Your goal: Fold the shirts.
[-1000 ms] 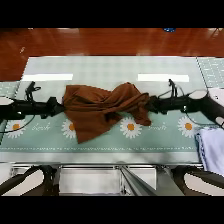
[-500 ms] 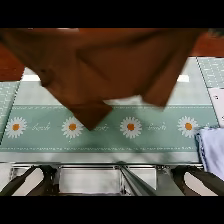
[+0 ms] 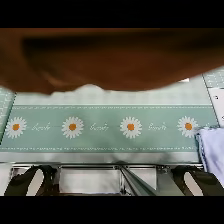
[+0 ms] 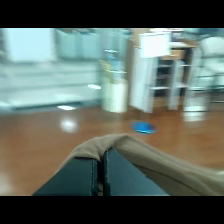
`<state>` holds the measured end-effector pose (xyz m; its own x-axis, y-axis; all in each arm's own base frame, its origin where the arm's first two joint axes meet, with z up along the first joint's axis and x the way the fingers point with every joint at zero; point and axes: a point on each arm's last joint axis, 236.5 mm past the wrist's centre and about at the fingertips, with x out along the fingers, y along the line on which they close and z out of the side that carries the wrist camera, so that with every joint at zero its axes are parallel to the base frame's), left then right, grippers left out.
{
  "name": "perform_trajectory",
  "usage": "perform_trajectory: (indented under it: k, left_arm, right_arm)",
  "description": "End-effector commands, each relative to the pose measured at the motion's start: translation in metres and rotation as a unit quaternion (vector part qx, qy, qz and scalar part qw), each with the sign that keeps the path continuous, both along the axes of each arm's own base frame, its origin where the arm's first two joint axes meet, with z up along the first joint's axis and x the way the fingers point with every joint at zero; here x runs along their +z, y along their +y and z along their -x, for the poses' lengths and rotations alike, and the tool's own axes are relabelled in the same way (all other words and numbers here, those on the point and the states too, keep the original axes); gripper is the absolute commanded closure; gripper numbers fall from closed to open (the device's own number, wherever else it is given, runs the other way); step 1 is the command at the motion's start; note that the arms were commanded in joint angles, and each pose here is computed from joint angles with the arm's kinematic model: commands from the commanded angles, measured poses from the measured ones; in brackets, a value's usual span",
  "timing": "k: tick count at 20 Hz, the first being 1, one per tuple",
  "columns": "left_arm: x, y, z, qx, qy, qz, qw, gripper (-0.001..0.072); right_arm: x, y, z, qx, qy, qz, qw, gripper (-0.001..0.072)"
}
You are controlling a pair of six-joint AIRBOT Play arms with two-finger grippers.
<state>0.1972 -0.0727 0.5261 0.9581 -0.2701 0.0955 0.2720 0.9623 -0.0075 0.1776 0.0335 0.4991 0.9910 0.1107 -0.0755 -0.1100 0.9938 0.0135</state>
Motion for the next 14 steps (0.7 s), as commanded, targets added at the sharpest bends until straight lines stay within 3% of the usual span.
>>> perform_trajectory:
  k: [1,6,10,14]
  left_arm:
    - [-0.002,0.057,0.065,0.124,-0.015,-0.018,0.992,0.0687]
    - [-0.060,0.089,0.049,0.174,0.100,-0.003,0.980,0.0687]
    - [-0.138,0.065,-0.035,0.121,0.232,0.004,0.965,0.0687]
    - [-0.252,0.046,-0.143,0.082,0.373,0.018,0.924,0.0687]
  right_arm:
    - [-0.032,-0.019,0.044,-0.052,0.056,-0.005,0.997,0.0690]
    - [-0.092,-0.017,0.037,-0.050,0.177,-0.025,0.983,0.0690]
    - [-0.167,-0.007,-0.021,-0.012,0.274,-0.042,0.961,0.0690]
    - [-0.264,-0.017,-0.112,-0.019,0.337,-0.071,0.939,0.0690]
